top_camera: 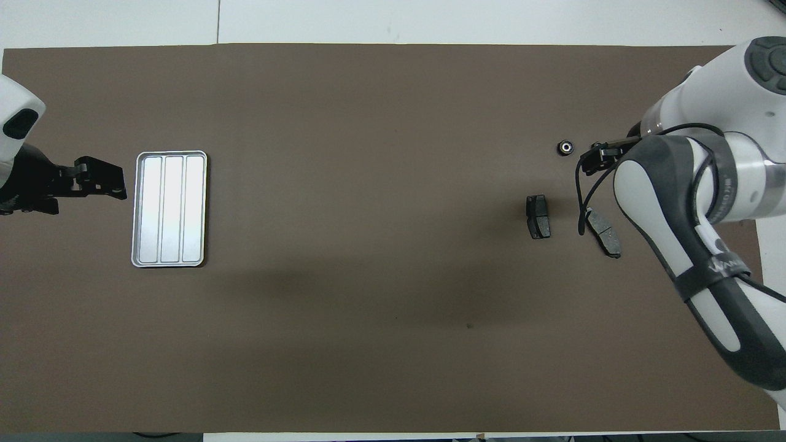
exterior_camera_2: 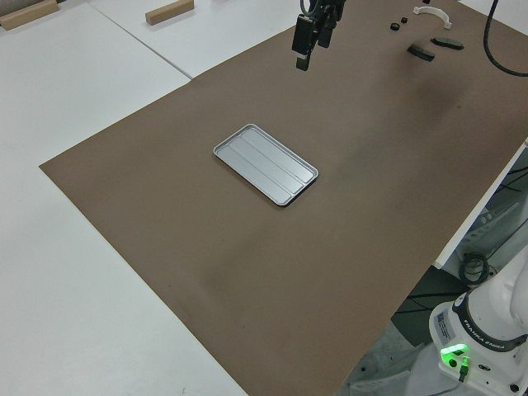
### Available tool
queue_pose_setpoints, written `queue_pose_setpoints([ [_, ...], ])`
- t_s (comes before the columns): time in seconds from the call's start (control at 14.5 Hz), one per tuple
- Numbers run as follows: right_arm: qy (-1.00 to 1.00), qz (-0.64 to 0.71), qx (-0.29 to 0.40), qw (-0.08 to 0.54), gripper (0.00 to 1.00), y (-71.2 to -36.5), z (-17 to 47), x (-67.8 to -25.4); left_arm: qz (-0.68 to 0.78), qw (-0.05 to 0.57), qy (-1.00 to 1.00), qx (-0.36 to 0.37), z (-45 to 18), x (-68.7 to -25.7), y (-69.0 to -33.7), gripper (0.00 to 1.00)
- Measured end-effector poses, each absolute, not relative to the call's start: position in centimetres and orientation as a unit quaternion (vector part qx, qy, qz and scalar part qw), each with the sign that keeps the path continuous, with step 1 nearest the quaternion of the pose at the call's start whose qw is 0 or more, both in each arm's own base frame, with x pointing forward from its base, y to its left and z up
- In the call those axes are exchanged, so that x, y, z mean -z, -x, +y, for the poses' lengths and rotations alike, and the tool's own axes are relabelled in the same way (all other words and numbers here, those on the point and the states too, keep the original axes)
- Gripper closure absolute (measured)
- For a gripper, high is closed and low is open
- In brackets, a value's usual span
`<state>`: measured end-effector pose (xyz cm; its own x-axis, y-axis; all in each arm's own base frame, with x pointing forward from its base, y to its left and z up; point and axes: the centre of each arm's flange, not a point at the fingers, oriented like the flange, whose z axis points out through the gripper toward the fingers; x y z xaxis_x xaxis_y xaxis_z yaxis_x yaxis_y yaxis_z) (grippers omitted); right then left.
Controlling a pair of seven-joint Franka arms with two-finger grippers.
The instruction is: Pick bearing gear from pile to tray
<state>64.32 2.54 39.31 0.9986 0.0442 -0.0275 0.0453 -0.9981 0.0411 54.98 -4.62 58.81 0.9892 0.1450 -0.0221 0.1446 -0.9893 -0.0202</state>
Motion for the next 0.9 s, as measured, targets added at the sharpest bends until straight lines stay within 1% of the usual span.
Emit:
queue_pose_setpoints([
  [0.21,-1.000,0.003,0.001,0.019,0.00,-65.9,3.4,-35.3,-0.073,0.009,0.997,-0.012,-4.6,-58.8,-55.0,0.00],
  [0.48,-0.999,-0.035,0.004,0.019,0.00,-68.3,3.6,-30.6,-0.073,0.009,0.997,-0.012,-4.6,-58.8,-55.0,0.00],
  [0.69,-0.999,-0.040,0.006,0.019,0.00,-68.8,5.2,-28.9,-0.073,0.009,0.997,-0.012,-4.6,-58.8,-55.0,0.00],
  [0.9,-0.999,-0.044,0.005,0.019,0.00,-69.3,5.8,-28.4,-0.073,0.009,0.997,-0.012,-4.6,-58.8,-55.0,0.00],
])
